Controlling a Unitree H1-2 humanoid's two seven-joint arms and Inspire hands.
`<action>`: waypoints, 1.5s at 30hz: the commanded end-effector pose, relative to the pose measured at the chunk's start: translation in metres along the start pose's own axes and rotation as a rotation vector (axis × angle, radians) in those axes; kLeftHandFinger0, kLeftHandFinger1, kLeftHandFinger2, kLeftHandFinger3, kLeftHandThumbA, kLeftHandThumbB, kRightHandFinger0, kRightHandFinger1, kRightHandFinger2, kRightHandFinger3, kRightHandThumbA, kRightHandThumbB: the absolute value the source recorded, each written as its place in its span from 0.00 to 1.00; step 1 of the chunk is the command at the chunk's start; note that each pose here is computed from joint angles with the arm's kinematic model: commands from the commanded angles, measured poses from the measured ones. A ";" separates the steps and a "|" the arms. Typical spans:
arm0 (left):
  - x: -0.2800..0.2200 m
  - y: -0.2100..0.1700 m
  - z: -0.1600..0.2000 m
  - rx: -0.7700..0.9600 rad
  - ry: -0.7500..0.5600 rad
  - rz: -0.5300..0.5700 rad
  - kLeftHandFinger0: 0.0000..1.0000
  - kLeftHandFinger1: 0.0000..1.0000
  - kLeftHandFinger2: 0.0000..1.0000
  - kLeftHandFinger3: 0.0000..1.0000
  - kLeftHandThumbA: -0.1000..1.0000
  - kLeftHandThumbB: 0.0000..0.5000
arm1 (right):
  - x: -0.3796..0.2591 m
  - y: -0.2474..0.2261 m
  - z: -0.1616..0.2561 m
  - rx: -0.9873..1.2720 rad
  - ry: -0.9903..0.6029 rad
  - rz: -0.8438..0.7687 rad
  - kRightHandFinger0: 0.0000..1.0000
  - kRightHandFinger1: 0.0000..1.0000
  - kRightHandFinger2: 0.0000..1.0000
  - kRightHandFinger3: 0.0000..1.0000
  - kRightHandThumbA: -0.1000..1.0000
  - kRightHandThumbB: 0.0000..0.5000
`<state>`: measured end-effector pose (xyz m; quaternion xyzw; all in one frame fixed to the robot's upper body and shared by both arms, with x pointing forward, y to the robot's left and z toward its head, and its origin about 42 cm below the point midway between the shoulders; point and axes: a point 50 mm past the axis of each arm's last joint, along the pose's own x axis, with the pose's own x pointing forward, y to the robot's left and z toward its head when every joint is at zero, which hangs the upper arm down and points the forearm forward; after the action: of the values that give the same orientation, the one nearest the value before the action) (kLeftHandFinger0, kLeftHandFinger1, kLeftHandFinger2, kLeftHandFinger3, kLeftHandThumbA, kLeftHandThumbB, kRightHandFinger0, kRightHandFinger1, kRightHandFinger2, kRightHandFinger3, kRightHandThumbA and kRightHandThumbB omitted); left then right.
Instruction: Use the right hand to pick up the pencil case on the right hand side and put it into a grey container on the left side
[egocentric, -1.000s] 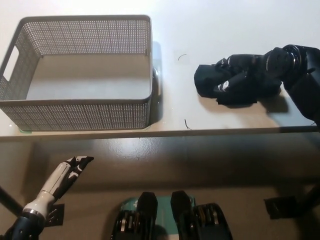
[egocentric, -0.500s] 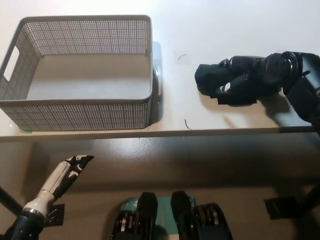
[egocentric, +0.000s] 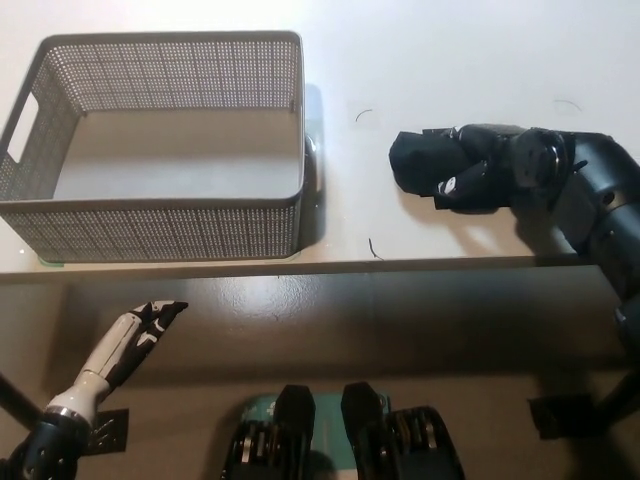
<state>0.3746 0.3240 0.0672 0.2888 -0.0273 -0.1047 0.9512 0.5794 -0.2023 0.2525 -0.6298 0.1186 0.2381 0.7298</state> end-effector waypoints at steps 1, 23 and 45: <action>0.011 0.024 0.016 0.021 -0.085 0.036 0.89 0.88 0.81 0.77 1.00 1.00 | 0.004 0.013 -0.001 -0.006 0.032 0.002 1.00 1.00 1.00 1.00 0.68 1.00; 0.016 0.029 0.021 0.028 -0.101 0.029 0.94 0.91 0.83 0.79 1.00 1.00 | -0.006 -0.003 -0.016 -0.010 -0.056 -0.541 0.00 0.14 0.38 0.35 0.00 0.52; 0.008 0.029 0.018 0.022 -0.098 0.024 0.96 0.93 0.86 0.82 1.00 1.00 | -0.019 -0.043 -0.006 0.099 -0.165 -0.720 0.00 0.33 0.84 0.67 0.00 0.30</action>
<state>0.3796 0.3263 0.0770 0.2870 -0.0390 -0.1093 0.9509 0.5682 -0.2247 0.2310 -0.6033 -0.0652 0.0511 0.7932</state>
